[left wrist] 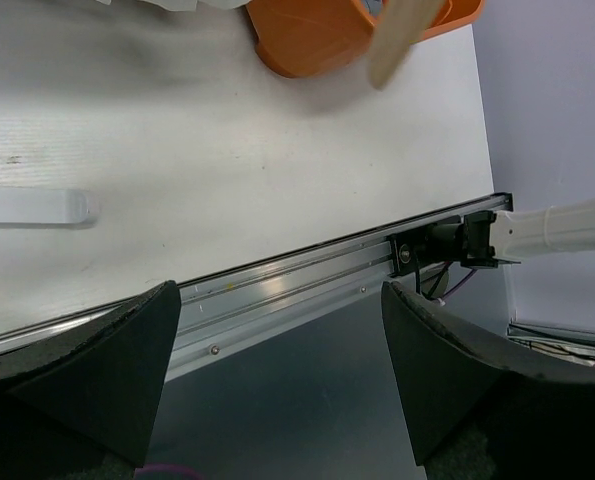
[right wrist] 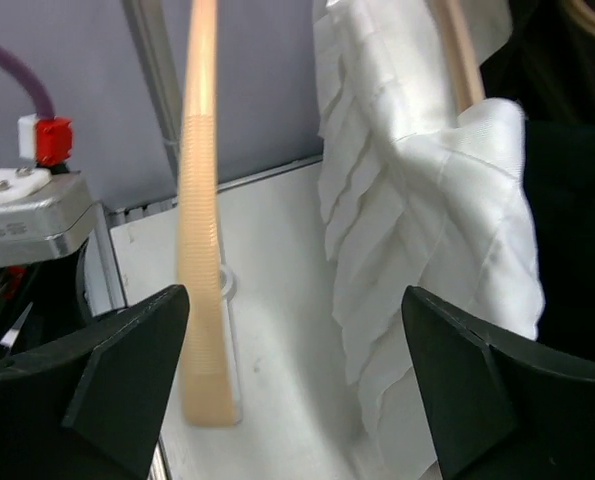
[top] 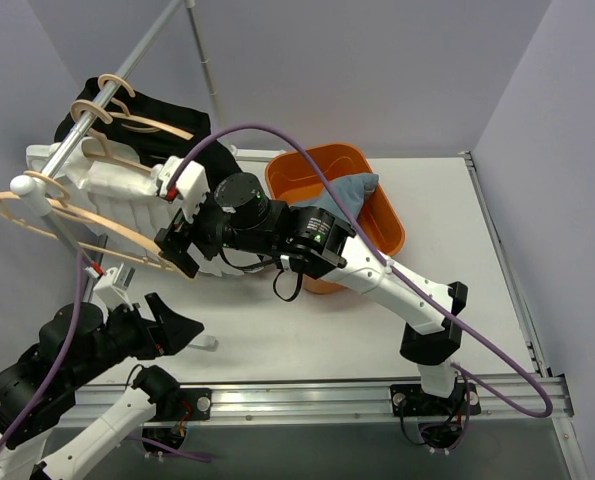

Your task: Remove the skirt from the hanger

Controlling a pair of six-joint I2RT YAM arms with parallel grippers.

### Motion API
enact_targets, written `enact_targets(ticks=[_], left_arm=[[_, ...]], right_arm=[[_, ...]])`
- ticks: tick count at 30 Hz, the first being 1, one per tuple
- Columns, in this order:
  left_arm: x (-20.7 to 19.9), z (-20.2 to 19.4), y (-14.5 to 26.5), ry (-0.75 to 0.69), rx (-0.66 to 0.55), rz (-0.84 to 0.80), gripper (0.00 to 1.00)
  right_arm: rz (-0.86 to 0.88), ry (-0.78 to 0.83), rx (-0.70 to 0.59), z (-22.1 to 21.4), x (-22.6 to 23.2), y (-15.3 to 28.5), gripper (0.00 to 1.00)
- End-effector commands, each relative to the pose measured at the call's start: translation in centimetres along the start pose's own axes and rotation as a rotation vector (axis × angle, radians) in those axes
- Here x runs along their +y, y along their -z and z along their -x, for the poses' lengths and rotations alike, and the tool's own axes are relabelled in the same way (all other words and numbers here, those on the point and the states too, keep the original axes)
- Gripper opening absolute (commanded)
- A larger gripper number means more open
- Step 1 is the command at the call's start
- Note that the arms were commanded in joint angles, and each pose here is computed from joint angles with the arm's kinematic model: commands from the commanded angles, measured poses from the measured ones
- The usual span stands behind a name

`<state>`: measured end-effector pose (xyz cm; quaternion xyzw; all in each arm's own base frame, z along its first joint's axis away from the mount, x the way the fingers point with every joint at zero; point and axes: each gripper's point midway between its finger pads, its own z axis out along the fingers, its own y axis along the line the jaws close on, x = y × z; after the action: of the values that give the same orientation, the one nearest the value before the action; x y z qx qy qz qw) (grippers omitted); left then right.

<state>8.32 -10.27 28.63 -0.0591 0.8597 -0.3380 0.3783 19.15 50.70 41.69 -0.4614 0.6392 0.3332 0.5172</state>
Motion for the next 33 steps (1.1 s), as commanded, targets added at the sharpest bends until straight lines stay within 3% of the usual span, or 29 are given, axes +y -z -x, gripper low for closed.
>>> enact_targets(ticks=[1, 8, 13, 33], left_arm=[[-0.1, 0.5, 0.9, 0.011, -0.032, -0.008, 0.9], [0.1, 0.1, 1.8, 0.02, -0.043, -0.019, 0.9], [1.2, -0.2, 2.3, 0.042, -0.065, 0.002, 0.9], [1.2, -0.1, 2.7, 0.058, -0.081, 0.0, 0.89]], right_arm=[[-0.161, -0.033, -0.164, 4.5, -3.8, 1.4, 0.83], [-0.259, -0.039, -0.235, 5.5, -9.8, 1.7, 0.91], [-0.317, -0.029, -0.212, 4.4, -14.2, 1.7, 0.93], [-0.153, -0.025, -0.145, 1.5, -11.4, -0.8, 0.86]])
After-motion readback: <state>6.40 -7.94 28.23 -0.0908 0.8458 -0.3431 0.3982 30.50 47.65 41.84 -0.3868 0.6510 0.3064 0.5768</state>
